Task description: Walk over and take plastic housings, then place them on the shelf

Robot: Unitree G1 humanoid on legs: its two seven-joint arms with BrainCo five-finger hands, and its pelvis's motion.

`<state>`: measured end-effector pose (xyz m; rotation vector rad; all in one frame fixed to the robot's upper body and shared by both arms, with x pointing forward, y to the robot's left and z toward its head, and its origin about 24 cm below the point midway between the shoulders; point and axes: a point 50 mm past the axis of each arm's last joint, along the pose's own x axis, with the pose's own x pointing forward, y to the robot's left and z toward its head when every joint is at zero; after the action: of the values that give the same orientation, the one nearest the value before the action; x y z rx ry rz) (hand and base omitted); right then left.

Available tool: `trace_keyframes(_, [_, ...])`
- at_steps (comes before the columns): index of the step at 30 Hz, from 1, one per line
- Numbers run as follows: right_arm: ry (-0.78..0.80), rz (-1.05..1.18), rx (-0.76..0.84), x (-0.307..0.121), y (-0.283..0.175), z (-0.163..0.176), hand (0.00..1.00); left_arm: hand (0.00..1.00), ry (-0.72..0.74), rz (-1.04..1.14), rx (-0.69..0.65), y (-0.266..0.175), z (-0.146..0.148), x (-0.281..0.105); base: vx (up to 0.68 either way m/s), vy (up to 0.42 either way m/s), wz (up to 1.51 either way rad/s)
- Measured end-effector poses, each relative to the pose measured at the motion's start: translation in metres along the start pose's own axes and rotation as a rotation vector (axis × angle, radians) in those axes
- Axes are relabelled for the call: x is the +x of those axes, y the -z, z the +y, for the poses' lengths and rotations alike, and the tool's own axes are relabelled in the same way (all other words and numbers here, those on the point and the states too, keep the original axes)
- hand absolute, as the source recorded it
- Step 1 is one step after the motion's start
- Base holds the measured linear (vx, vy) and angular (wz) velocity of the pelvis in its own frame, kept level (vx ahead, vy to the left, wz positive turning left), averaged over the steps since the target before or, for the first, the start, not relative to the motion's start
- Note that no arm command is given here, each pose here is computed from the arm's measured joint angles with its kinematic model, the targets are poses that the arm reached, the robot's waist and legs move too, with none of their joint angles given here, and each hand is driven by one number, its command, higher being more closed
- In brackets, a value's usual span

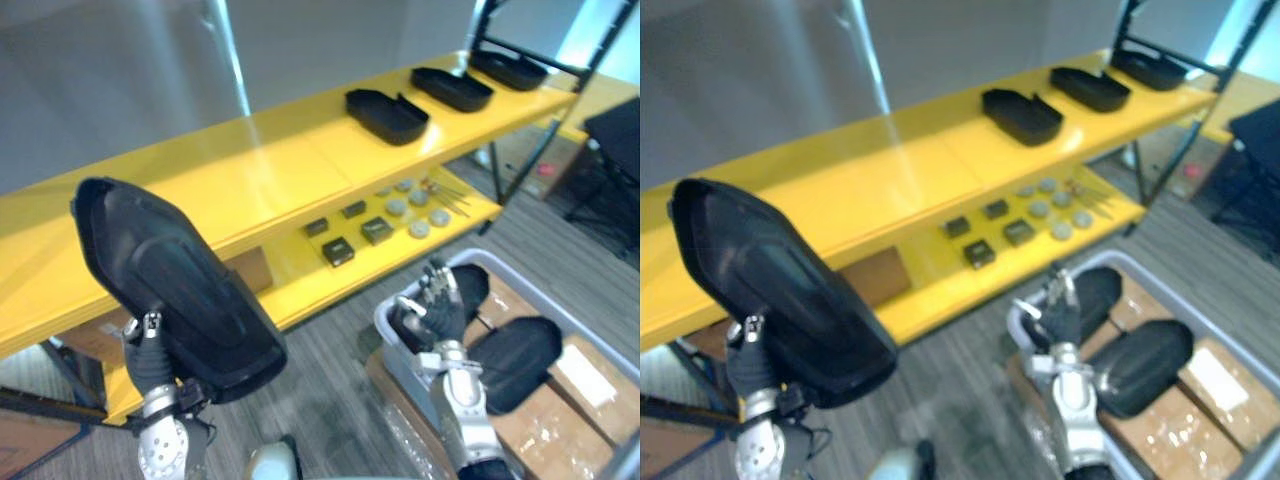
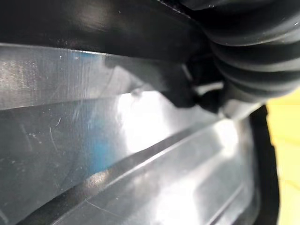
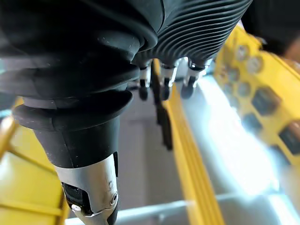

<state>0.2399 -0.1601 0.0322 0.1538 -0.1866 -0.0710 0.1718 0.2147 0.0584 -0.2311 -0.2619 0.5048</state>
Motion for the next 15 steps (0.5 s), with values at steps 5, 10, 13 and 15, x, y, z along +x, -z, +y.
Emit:
trace_keyframes(5, [-0.089,0.007,0.013,-0.003,0.001,0.003,0.0,1.0,0.053,0.002,-0.009,0.001,-0.01,0.001,-0.04,-0.007,0.31])
trace_keyframes(10, [-0.062,0.04,0.003,-0.018,0.007,-0.007,0.0,1.0,0.17,-0.02,-0.017,-0.002,-0.024,0.008,-0.02,0.012,0.88])
trace_keyframes(13, [-0.107,-0.012,0.006,-0.015,-0.001,-0.002,0.0,1.0,0.198,-0.023,0.009,-0.002,-0.023,0.012,-0.05,-0.069,0.33])
trace_keyframes(15, [-0.145,-0.023,-0.019,-0.015,-0.003,-0.001,0.0,1.0,0.202,-0.004,0.019,0.003,-0.021,0.011,-0.08,-0.066,-0.07])
